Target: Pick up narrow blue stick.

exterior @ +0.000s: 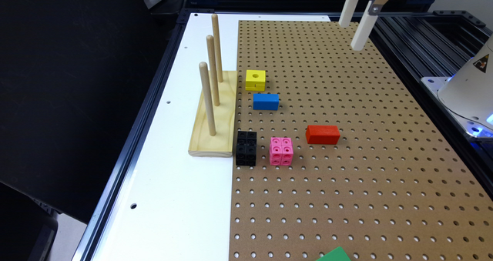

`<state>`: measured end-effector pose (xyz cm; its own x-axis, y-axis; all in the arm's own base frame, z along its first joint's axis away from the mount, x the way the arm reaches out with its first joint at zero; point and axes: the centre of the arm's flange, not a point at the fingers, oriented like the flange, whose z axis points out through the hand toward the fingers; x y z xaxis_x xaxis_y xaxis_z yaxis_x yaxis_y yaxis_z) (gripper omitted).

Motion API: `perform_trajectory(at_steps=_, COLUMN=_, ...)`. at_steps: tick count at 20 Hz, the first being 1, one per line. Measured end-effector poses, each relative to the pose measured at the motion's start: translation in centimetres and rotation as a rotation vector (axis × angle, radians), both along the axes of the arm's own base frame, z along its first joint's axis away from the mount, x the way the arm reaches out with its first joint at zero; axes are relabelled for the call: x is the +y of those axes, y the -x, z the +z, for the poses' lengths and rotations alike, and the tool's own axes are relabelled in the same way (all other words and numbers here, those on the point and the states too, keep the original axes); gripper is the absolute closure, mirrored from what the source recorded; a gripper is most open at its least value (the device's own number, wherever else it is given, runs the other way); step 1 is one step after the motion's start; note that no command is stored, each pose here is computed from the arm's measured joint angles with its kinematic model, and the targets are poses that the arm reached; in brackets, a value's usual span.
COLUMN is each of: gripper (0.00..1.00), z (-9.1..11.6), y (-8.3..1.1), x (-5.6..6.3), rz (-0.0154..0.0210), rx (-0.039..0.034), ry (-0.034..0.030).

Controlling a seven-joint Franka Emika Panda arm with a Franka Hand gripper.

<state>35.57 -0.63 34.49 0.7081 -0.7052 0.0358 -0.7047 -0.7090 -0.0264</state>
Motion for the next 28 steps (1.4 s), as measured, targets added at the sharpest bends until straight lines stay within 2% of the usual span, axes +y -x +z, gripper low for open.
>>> perform_trajectory(at_steps=10, gripper=0.0, z=0.2, y=-2.25, x=0.1, rz=0.0021, rx=0.0056, ry=-0.0003)
perform_trajectory(at_steps=18, gripper=0.0, z=0.2, y=-3.87, x=0.0, rz=0.0021, rx=0.0114, ry=-0.0012)
perform_trajectory(at_steps=23, gripper=0.0, z=0.3, y=-5.4, x=0.0, rz=0.0021, rx=0.0099, ry=-0.0019)
perform_trajectory(at_steps=28, gripper=0.0, z=0.0, y=-7.11, x=0.0, rz=0.0024, rx=0.0181, ry=-0.003)
